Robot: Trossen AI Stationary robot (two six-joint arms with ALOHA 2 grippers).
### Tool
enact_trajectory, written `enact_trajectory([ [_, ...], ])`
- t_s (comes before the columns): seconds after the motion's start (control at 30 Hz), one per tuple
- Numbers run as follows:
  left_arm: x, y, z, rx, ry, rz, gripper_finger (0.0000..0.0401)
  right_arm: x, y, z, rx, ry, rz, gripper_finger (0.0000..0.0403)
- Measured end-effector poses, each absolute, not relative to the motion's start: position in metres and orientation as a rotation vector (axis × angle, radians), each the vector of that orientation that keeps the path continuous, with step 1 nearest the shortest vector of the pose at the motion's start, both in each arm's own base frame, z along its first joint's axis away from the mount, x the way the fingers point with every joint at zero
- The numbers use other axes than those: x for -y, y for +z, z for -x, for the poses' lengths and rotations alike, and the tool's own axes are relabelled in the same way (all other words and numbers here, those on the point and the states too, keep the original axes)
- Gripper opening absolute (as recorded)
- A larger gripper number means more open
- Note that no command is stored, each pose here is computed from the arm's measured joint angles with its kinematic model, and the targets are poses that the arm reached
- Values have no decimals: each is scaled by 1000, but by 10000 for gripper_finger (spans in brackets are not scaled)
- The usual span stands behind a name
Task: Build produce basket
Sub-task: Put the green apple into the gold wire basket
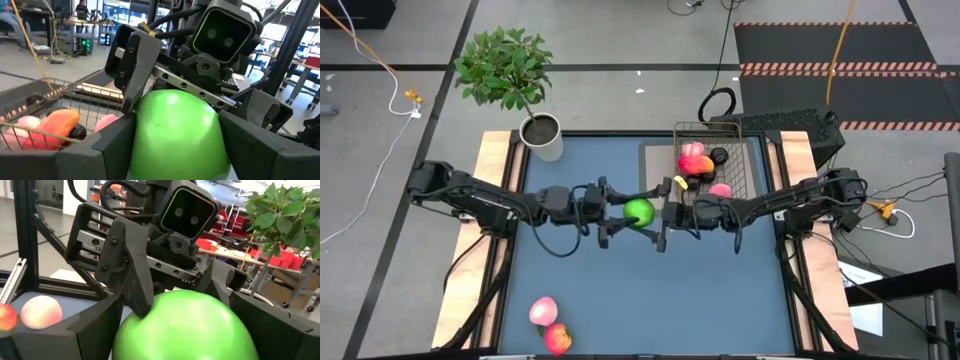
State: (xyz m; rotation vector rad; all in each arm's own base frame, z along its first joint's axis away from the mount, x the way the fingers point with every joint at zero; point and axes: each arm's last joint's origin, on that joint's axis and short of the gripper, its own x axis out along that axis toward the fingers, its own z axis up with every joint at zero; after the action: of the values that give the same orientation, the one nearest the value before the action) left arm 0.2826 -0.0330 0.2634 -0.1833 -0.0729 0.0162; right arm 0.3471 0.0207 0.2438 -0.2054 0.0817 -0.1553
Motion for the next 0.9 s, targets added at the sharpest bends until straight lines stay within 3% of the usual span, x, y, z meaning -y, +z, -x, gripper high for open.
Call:
enact_trajectory([
  [0.4,34,269,-279,91,24,192,265,-21,238,-347,-149,-153,390,354],
  [0.73,34,269,-279,95,26,194,265,-23,237,-346,-171,-194,457,329],
  [0.9,30,263,-280,17,159,54,266,-22,232,-345,-249,-313,547,328],
])
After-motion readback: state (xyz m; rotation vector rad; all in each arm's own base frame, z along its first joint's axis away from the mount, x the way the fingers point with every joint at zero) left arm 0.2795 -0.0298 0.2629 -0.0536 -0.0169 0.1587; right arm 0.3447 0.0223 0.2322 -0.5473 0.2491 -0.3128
